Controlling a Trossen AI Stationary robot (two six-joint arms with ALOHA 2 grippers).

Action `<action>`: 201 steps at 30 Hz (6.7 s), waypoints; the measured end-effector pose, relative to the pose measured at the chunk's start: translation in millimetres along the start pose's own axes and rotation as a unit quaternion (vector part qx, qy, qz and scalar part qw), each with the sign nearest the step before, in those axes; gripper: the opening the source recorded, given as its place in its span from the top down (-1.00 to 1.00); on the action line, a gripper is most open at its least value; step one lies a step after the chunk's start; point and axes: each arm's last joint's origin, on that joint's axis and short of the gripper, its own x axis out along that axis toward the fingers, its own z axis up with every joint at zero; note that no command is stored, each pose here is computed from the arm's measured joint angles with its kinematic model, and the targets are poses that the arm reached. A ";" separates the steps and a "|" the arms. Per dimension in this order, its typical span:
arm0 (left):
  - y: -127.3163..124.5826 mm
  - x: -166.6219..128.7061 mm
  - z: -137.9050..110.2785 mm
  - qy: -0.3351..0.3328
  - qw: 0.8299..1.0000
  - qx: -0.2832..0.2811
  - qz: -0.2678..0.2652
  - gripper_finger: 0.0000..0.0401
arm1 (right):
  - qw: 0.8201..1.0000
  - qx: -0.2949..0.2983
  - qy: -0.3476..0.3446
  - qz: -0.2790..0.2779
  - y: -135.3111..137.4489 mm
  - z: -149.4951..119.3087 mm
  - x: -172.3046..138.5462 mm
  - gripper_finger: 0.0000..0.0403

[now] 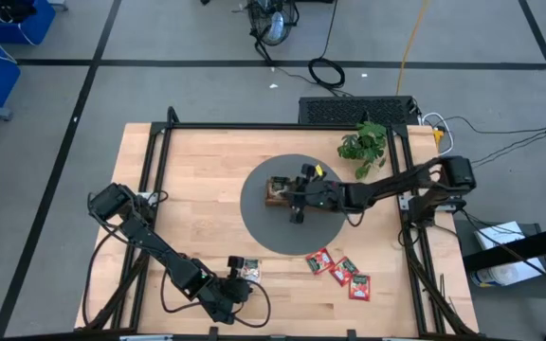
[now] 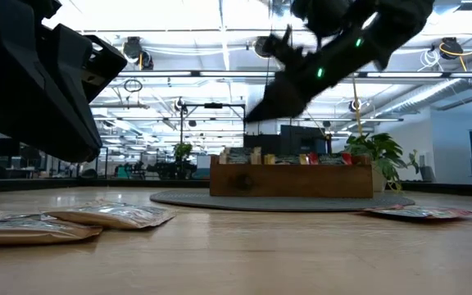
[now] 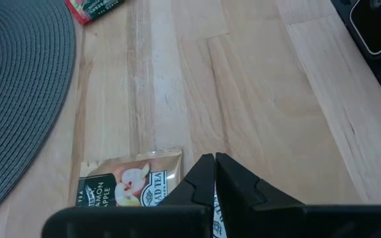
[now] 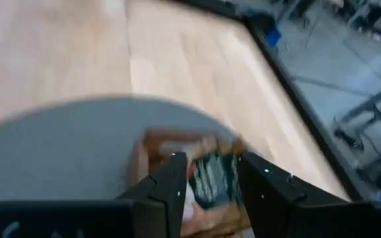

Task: Pick & Place Tea
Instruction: Put the red tea bag to the right section into the wooden organizer

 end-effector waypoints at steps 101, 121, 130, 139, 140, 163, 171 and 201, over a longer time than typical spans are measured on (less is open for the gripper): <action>75.0 83.2 34.7 -0.126 0.985 -0.009 -0.121 0.89 | 0.956 0.131 0.048 0.257 115.5 -80.2 -98.0 1.00; 104.7 113.7 19.9 -0.106 0.990 -0.076 -0.062 0.90 | 0.931 0.224 0.084 0.275 138.5 -91.4 -109.0 1.00; 111.3 115.0 20.5 -0.111 0.989 -0.080 -0.050 0.89 | 0.957 0.137 0.015 0.254 142.0 -86.3 -114.6 1.00; 119.9 115.8 20.9 -0.120 0.991 -0.050 0.042 0.89 | 0.958 0.129 0.014 0.257 139.2 -85.4 -110.7 1.00; 118.8 115.6 20.7 -0.119 0.991 -0.049 0.040 0.89 | 0.961 0.124 0.019 0.248 138.3 -86.8 -110.4 1.00; 74.9 128.0 45.7 -0.089 0.994 0.008 -0.063 0.89 | 0.958 0.188 0.113 0.186 128.5 -103.2 -103.1 1.00; 83.5 129.8 45.4 -0.081 0.996 -0.015 -0.022 0.89 | 0.942 0.199 0.128 0.240 134.4 -101.8 -107.3 1.00; 58.3 93.2 62.2 -0.094 0.995 0.031 -0.014 0.89 | 0.911 0.167 0.064 0.371 152.6 -86.4 -134.0 1.00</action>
